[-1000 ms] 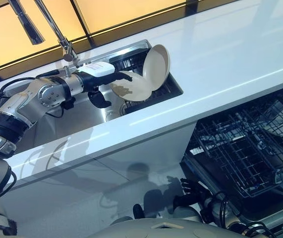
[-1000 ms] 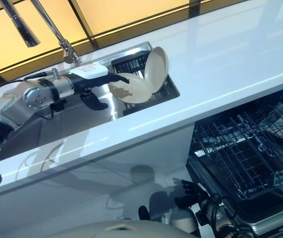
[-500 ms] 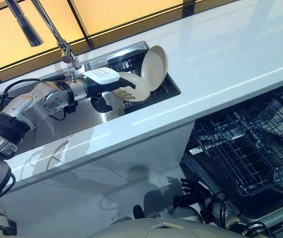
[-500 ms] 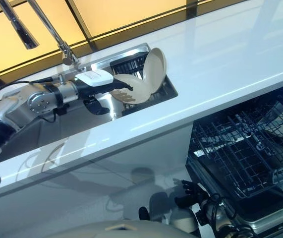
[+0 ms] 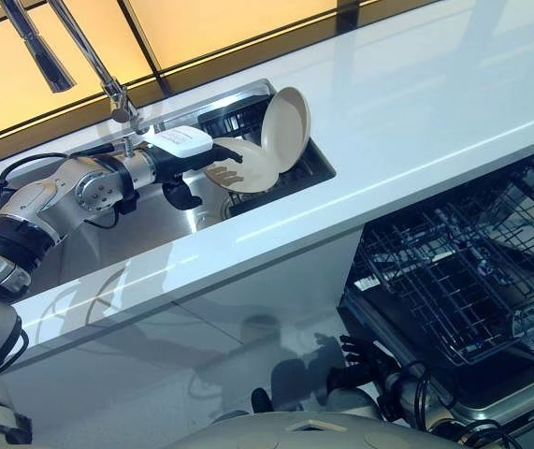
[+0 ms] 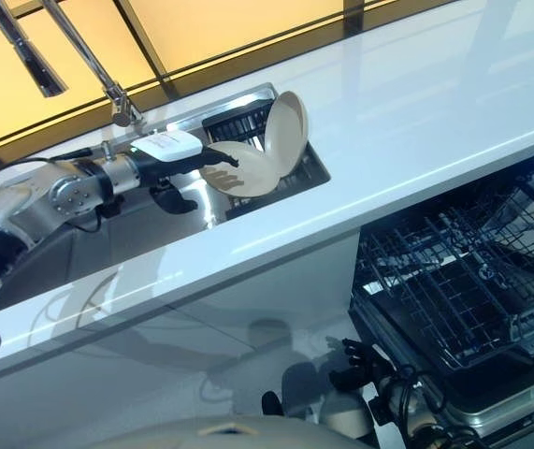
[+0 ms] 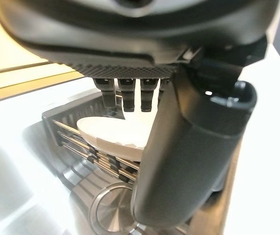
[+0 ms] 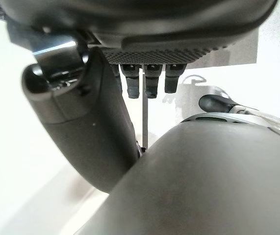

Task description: Pick up plates and place into dishwasher.

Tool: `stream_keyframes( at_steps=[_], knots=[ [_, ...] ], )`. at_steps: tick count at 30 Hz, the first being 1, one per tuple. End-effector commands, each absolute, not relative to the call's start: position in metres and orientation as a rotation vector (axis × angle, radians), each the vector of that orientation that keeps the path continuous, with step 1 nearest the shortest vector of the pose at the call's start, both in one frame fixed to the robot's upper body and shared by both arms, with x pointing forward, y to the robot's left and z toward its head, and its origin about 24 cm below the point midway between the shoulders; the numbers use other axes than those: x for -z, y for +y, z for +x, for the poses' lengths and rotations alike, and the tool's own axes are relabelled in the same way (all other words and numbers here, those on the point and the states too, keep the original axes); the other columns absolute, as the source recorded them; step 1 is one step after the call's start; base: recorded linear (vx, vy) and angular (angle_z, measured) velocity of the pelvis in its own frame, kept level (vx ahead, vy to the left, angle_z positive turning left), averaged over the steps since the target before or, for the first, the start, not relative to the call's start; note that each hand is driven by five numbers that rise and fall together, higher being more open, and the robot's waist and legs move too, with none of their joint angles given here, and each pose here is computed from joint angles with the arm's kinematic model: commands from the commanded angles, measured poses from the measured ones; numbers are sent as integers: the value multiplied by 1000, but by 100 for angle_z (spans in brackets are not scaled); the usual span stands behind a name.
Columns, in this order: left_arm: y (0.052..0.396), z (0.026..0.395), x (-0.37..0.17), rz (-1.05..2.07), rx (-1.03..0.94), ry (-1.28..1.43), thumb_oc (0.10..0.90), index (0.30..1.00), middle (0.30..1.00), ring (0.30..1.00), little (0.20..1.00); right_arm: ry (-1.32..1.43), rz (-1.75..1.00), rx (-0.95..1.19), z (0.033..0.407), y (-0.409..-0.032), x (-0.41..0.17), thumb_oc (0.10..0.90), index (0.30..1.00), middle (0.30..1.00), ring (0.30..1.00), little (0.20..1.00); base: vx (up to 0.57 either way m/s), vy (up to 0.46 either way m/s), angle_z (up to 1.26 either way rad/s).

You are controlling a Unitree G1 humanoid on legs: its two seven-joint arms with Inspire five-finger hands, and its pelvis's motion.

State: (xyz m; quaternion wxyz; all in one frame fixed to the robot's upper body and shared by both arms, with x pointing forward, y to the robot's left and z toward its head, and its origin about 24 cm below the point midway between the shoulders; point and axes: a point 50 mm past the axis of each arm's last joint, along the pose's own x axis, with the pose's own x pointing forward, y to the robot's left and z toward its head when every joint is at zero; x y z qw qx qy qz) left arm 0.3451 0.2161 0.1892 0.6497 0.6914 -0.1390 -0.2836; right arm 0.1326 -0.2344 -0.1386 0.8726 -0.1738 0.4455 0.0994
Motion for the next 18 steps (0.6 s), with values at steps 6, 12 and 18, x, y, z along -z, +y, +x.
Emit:
stream_keyframes(
  at_steps=[6, 12, 18],
  knots=[
    [232, 361, -241, 1557, 358, -423, 800, 900, 900, 900, 900, 923, -399, -170, 123, -254, 133, 800, 900, 900, 900, 900, -38, 2, -13],
    [234, 366, -239, 1520, 335, -418, 800, 900, 900, 900, 900, 876, -395, -152, 132, -259, 127, 800, 900, 900, 900, 900, -64, 5, -12],
    [228, 372, -230, 1491, 336, -398, 399, 556, 556, 556, 499, 838, -403, -167, 140, -257, 123, 800, 900, 900, 900, 900, -34, 8, -4]
  ],
)
